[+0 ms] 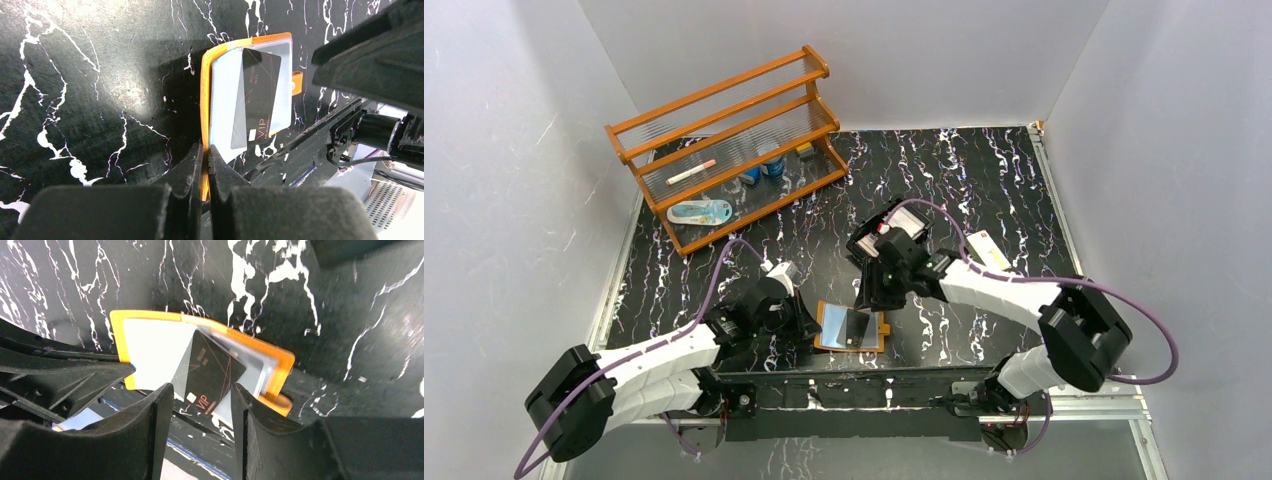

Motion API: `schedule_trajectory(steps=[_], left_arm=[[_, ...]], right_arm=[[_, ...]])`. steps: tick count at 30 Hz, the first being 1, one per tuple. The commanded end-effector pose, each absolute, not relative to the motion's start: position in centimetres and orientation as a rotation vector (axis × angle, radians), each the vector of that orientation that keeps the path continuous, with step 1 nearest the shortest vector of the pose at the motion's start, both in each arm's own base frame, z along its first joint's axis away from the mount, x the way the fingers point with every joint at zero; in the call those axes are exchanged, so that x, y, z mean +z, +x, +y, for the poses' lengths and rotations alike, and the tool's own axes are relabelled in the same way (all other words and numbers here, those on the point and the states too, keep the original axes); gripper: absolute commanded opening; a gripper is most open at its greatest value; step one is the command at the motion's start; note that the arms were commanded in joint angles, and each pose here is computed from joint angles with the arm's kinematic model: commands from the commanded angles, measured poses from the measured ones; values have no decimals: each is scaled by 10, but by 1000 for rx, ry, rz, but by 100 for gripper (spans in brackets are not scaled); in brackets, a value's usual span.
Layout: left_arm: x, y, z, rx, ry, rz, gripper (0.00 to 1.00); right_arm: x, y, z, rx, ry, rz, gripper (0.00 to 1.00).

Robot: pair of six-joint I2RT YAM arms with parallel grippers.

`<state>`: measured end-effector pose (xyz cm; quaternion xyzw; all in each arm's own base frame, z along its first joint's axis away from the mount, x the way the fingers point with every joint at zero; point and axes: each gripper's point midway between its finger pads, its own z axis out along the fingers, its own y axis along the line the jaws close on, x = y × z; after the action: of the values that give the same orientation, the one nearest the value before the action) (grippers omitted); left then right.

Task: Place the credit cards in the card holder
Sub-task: Insert the credit card into the card holder.

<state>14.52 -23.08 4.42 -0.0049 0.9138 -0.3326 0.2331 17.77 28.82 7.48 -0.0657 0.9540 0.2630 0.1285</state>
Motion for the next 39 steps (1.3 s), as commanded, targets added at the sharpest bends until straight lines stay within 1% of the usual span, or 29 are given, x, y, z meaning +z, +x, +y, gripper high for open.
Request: schedule_trajectory(steps=[1, 17, 22, 27, 31, 33, 37, 39], left_arm=[[44, 148, -227, -896, -45, 2490, 0], [39, 146, -229, -902, -18, 2503, 0], [39, 146, -229, -901, -15, 2502, 0], [39, 146, -229, -899, -15, 2499, 0], [39, 146, -228, -899, -19, 2501, 0], [39, 146, -228, -896, -16, 2498, 0], [40, 146, -229, -898, -11, 2500, 0], [40, 146, -228, -896, -10, 2499, 0]], right_arm=[[84, 181, 307, 926, 155, 2665, 53], [47, 185, 304, 753, 210, 2708, 51], [46, 185, 305, 723, 200, 2709, 51], [60, 185, 309, 738, 198, 2688, 51], [70, 183, 303, 715, 280, 2682, 52], [64, 180, 298, 659, 359, 2706, 52], [62, 183, 291, 584, 393, 2678, 51], [57, 182, 295, 593, 376, 2695, 51]])
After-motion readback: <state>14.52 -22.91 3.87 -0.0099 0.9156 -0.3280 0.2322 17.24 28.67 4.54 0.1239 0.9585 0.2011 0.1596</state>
